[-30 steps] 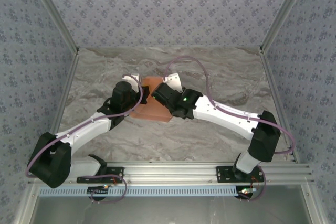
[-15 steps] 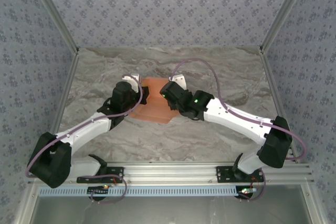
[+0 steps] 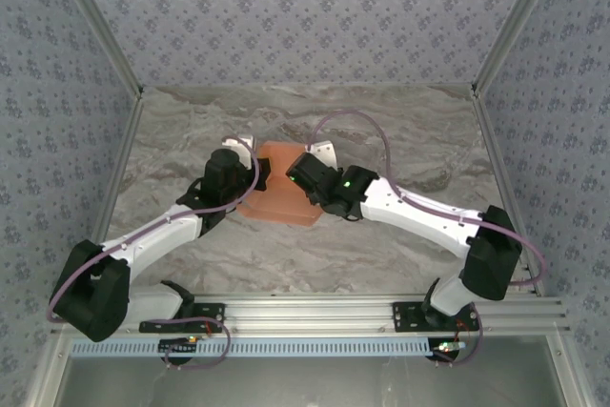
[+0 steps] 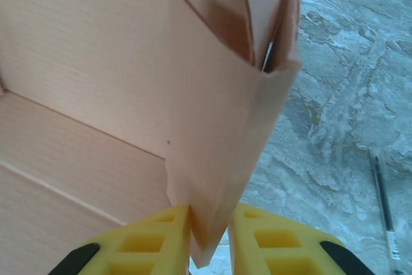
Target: Fold the paper box
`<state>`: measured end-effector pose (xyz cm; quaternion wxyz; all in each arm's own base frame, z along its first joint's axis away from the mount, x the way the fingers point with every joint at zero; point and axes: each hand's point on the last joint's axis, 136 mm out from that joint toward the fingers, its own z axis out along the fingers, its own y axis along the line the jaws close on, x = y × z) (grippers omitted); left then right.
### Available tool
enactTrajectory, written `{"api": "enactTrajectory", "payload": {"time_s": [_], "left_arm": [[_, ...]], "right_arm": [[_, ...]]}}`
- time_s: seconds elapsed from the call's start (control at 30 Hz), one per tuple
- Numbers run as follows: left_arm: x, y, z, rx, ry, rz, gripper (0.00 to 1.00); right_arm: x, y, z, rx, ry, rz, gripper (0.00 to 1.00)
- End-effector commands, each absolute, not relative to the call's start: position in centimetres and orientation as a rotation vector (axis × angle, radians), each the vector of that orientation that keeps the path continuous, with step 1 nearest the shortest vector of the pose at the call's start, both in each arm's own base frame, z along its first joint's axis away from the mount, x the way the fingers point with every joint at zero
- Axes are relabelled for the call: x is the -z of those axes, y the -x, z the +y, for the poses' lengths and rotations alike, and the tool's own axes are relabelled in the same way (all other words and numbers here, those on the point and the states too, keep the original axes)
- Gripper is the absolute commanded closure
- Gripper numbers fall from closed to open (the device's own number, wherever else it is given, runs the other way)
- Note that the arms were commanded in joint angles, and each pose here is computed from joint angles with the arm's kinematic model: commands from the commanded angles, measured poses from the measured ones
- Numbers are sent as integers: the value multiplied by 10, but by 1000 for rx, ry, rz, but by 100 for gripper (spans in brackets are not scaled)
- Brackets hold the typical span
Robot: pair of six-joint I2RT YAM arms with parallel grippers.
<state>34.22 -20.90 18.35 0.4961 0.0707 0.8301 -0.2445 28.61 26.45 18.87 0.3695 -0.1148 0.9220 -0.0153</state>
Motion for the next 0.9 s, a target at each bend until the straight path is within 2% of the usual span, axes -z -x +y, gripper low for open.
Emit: {"api": "enactTrajectory", "payload": {"time_s": [0.0, 0.87], "left_arm": [[-199, -341, -207, 608, -156, 1965, 97], [-203, -339, -220, 640, -171, 1956, 97]], "right_arm": [[-190, -292, 248, 198, 286, 2355, 80], [-205, -299, 241, 619, 294, 2242, 85]]}}
